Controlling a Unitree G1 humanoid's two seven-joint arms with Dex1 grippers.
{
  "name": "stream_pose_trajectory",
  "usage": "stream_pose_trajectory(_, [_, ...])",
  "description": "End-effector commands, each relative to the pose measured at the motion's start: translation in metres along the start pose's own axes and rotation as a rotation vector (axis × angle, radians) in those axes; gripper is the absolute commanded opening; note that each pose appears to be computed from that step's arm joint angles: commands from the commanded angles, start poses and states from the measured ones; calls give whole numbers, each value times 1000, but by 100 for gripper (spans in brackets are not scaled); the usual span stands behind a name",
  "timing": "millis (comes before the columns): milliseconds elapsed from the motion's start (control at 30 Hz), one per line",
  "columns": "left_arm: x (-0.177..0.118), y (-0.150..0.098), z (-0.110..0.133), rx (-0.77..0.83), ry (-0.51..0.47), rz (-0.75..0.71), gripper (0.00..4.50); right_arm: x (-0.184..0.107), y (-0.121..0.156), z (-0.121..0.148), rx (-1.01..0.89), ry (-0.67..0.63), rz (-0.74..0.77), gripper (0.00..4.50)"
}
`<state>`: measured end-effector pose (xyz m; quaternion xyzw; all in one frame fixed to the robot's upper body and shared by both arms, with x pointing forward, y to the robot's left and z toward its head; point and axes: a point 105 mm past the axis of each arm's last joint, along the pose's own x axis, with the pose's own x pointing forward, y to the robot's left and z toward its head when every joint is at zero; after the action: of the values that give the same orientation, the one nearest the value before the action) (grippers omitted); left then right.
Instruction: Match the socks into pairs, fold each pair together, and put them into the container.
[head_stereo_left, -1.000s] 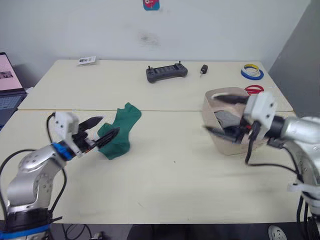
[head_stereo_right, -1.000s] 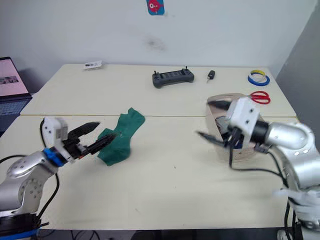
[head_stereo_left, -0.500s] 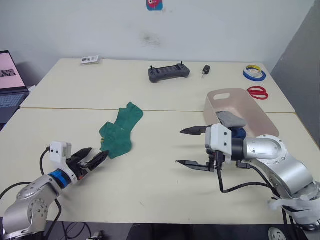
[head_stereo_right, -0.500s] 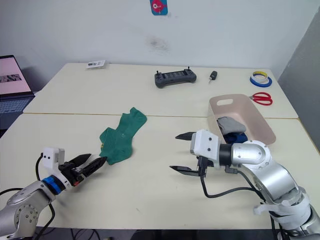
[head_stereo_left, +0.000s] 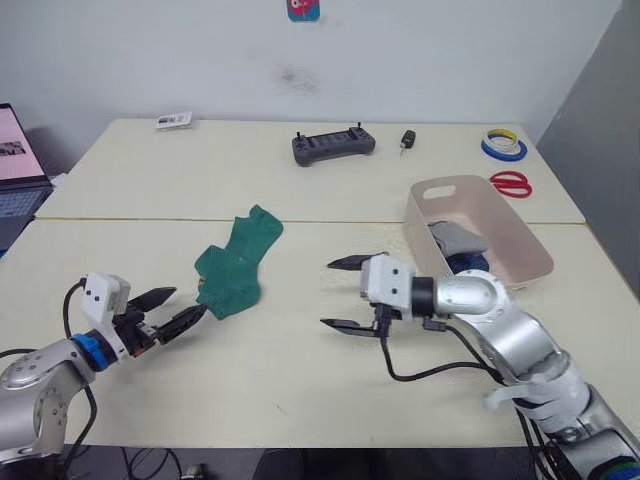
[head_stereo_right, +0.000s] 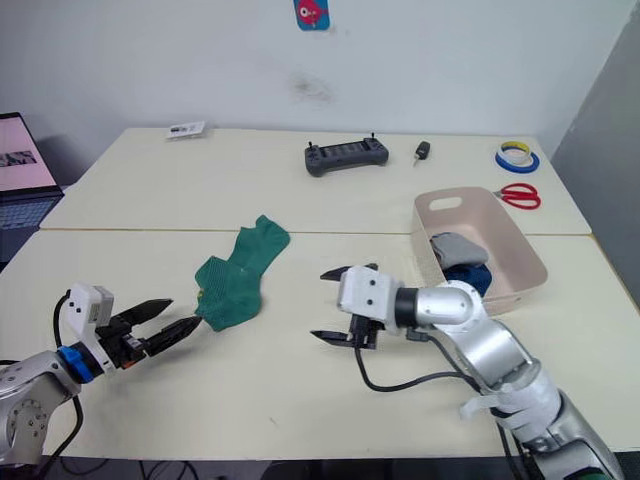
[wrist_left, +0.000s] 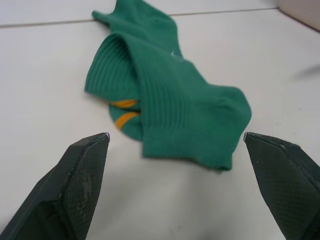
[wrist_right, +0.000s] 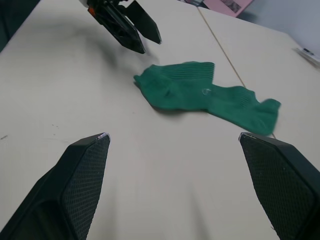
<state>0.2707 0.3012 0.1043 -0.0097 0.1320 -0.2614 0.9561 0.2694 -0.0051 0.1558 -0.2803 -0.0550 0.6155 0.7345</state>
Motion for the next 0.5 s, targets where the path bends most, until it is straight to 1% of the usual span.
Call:
stream_pose_trajectory(33, [10, 1, 0, -2, 65, -7, 450, 6, 1, 10, -53, -38, 18, 444])
stream_pose_trajectory(100, [20, 4, 0, 5, 79, 13, 450, 8, 3, 9, -51, -42, 27, 444])
stream_pose_trajectory(233, [36, -7, 4, 12, 88, -42, 450, 7, 6, 5, -46, -36, 31, 444])
stream_pose_trajectory(333, [42, -15, 2, 23, 117, -78, 388, 5, 7, 4, -41, -30, 28, 450])
stream_pose_trajectory(500, [40, -18, 4, 20, 126, -85, 234, 3, 8, 3, -35, -29, 18, 450])
